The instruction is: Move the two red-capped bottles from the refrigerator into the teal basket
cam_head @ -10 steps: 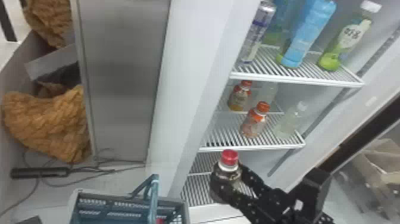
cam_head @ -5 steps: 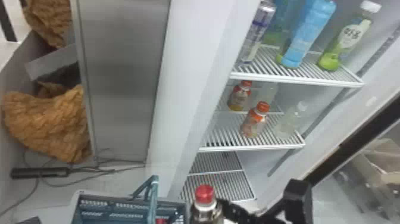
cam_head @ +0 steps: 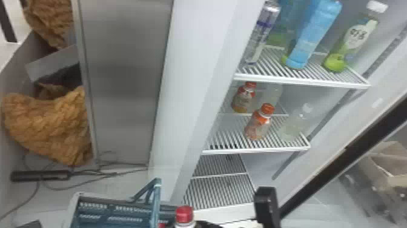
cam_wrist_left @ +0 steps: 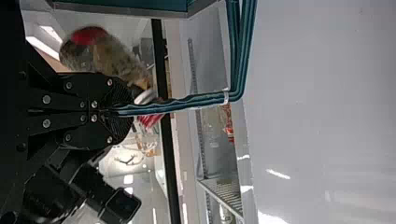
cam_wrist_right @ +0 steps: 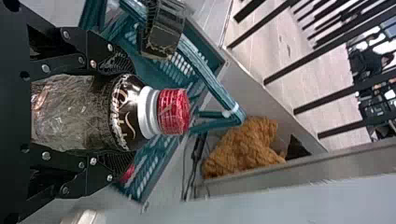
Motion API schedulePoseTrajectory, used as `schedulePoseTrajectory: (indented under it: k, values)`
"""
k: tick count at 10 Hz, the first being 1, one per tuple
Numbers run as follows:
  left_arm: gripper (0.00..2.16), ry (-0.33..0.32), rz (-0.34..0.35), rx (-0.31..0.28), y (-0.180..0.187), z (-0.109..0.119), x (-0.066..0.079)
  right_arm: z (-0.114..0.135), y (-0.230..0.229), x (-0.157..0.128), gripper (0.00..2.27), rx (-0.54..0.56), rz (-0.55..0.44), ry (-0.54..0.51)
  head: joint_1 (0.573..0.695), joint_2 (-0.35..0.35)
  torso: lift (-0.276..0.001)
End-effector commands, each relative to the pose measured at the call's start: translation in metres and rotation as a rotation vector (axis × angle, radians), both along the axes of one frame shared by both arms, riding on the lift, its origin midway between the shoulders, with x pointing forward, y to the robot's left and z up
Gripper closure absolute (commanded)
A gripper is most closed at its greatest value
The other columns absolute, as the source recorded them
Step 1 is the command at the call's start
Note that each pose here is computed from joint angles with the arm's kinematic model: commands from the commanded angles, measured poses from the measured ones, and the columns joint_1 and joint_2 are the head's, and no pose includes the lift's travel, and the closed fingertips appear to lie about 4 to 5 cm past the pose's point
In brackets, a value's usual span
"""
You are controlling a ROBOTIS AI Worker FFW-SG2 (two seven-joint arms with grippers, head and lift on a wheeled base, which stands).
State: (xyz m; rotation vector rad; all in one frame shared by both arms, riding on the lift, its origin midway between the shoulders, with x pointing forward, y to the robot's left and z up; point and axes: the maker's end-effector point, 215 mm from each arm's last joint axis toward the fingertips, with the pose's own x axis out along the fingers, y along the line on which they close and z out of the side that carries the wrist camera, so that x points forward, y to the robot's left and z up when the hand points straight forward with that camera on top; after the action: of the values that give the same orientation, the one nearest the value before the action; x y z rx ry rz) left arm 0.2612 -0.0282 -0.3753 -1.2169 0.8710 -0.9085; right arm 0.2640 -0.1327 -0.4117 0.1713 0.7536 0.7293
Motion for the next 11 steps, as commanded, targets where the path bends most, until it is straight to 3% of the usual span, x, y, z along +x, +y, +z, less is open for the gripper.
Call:
schedulePoseTrajectory:
  k: [1, 3, 5, 7, 11]
  values:
    - [1.16, -0.002, 0.002, 0.000, 0.000, 0.001, 0.001, -0.013, 0.016, 0.010, 0.70, 0.053, 0.014, 0.013, 0.695, -0.350, -0.224]
    - [1.16, -0.001, 0.009, 0.000, 0.002, 0.000, 0.002, -0.020, 0.015, 0.010, 0.68, 0.066, 0.011, 0.025, 0.695, -0.325, -0.224]
    - [1.16, -0.001, 0.009, 0.000, 0.002, 0.000, 0.002, -0.014, 0.015, 0.016, 0.40, 0.071, 0.013, -0.010, 0.695, -0.315, -0.224]
    - [1.16, 0.002, 0.007, -0.003, 0.001, 0.000, 0.001, -0.008, 0.013, 0.024, 0.25, 0.065, 0.008, -0.054, 0.695, -0.312, -0.224]
    - [1.16, 0.002, 0.009, -0.002, 0.002, 0.000, 0.001, 0.039, -0.052, 0.074, 0.24, -0.040, -0.114, -0.322, 0.695, -0.349, -0.224]
